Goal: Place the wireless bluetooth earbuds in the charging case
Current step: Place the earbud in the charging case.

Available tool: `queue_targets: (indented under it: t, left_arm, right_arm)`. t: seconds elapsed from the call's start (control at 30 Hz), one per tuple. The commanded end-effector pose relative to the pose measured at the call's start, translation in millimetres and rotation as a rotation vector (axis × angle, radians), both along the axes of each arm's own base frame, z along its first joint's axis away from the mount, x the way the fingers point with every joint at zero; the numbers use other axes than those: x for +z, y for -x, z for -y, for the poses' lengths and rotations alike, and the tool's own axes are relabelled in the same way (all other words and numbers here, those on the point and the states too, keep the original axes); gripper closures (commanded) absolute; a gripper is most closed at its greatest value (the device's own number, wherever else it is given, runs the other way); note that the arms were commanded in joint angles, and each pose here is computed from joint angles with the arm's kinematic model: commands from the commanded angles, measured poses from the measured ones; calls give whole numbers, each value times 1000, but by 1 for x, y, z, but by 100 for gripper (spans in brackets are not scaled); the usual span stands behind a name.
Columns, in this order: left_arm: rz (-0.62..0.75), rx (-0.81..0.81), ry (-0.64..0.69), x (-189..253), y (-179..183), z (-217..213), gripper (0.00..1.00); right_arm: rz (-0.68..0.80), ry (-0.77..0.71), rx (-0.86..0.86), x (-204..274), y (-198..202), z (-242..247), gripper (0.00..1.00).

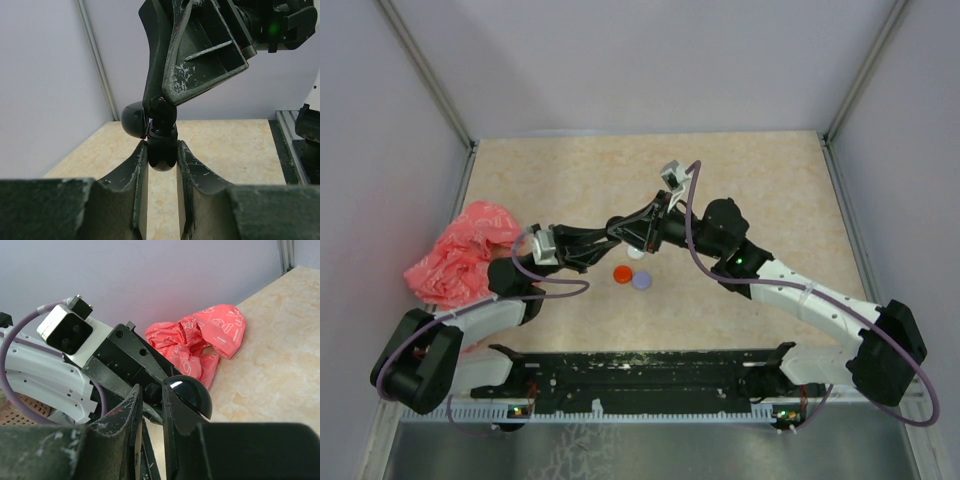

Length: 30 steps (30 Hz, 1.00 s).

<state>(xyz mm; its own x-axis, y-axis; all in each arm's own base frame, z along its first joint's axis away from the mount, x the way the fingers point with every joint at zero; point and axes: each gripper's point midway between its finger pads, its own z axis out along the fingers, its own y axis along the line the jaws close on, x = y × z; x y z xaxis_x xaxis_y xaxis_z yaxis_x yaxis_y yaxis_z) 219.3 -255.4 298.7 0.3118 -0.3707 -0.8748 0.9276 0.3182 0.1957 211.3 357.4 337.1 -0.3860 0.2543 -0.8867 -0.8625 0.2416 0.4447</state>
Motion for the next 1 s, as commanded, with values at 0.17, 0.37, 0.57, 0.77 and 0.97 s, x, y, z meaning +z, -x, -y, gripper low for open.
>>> queue_targets:
  t: [0.17,0.37,0.57,0.77,0.97]
  left_arm:
    - [280,18,151,58,30,-18,100]
    - [280,31,161,60,30,-20,100]
    - [278,47,170,60,29,-22,100]
    - [270,56,176,60,27,-23,100]
    - [265,36,167,59,29,-20,100]
  right_arm:
    - [24,-20,-35,13,-2,2,94]
    - [6,-8,-73,9,-6,6,94]
    - [-22,-7,-121,5,-11,12,94]
    - [-35,3,-138,2,-13,14,93]
    - [-53,22,-136,-4,-15,11,93]
